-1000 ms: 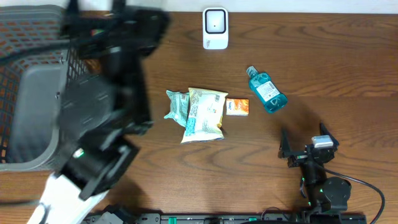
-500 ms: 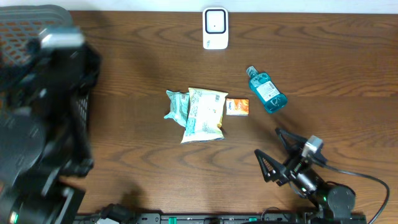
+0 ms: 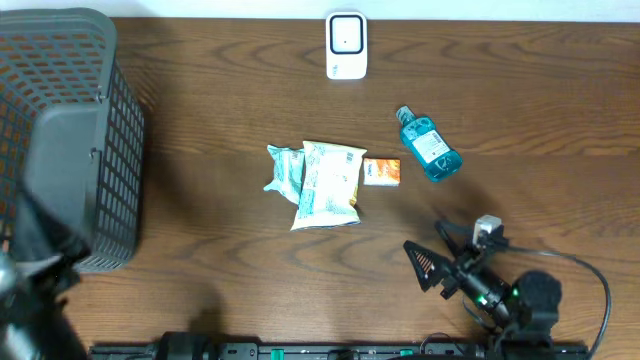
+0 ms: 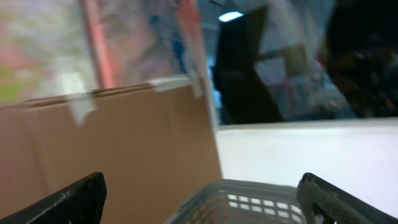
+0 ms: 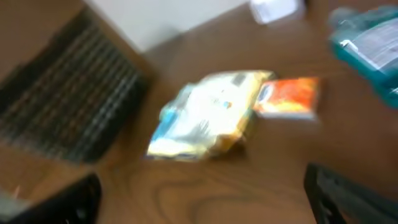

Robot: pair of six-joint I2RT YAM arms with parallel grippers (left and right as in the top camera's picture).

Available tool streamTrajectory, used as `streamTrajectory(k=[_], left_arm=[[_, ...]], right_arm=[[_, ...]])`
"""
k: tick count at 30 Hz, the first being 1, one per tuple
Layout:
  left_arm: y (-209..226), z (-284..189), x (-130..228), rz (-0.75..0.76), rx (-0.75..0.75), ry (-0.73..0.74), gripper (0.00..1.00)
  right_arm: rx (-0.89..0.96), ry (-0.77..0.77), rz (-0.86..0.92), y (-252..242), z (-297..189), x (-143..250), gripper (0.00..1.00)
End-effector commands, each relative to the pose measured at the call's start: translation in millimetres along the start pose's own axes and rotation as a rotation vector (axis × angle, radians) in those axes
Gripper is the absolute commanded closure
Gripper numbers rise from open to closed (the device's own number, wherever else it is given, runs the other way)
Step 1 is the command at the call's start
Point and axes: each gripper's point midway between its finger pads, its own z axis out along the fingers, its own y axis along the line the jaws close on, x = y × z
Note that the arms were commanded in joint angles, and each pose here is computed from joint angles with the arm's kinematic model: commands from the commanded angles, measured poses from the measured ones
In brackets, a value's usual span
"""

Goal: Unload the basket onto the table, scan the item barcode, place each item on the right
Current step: 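Retract the left arm to rest and move the right arm forward, then grasp the mouthwash bottle by its cap with the right gripper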

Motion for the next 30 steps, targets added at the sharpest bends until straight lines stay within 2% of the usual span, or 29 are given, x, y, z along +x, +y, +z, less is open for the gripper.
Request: streamTrajectory(k=[1, 4, 7, 10, 13, 16, 22, 26, 28, 30], left_arm=[[14.1, -14.5, -2.7, -0.104, -0.047, -0.034, 0.02], [16.9, -24.2, -4.1, -0.133, -0.044, -0.049, 0.02], [16.2, -30.7, -6.8, -0.143, -0.023, -0.067, 0.02], [21.3, -39.2, -10.2, -0.153, -0.028, -0.088, 0.02], [28.6, -51.1, -15.2, -0.171, -0.033, -0.122, 0.02], [36.4, -65.7, -19.2, -0.194, -0.029, -0.157, 0.02], [42.3, -80.8, -16.8, -0.213, -0.007, -0.174, 0.02], [45.1, -86.0, -15.9, -0.214, -0.015, -0.180, 0.02], [46.1, -88.1, -14.0, -0.207, -0.031, -0.181, 0.02], [45.8, -88.6, -10.5, -0.197, -0.048, -0.175, 0.02]], right_arm=[[0.232, -0.081, -0.168, -6.5, -17.7, -56.0, 0.01], [0.414, 0.007, -0.179, -16.1, -28.7, -83.9, 0.01], [0.463, 0.159, -0.202, -12.7, -24.8, -105.7, 0.01], [0.370, 0.335, -0.270, 1.3, -7.1, -119.8, 0.01], [0.278, 0.446, -0.247, 8.2, 10.4, -123.0, 0.01], [0.259, 0.526, -0.172, -5.9, 28.9, -115.3, 0.01], [0.252, 0.588, -0.103, -38.8, 65.8, -100.1, 0.01], [0.538, 0.666, -0.176, -80.5, 73.5, -94.7, 0.01], [0.699, 0.687, -0.283, -96.1, 78.9, -102.2, 0.01], [0.773, 0.694, -0.370, -98.0, 91.7, -111.3, 0.01]])
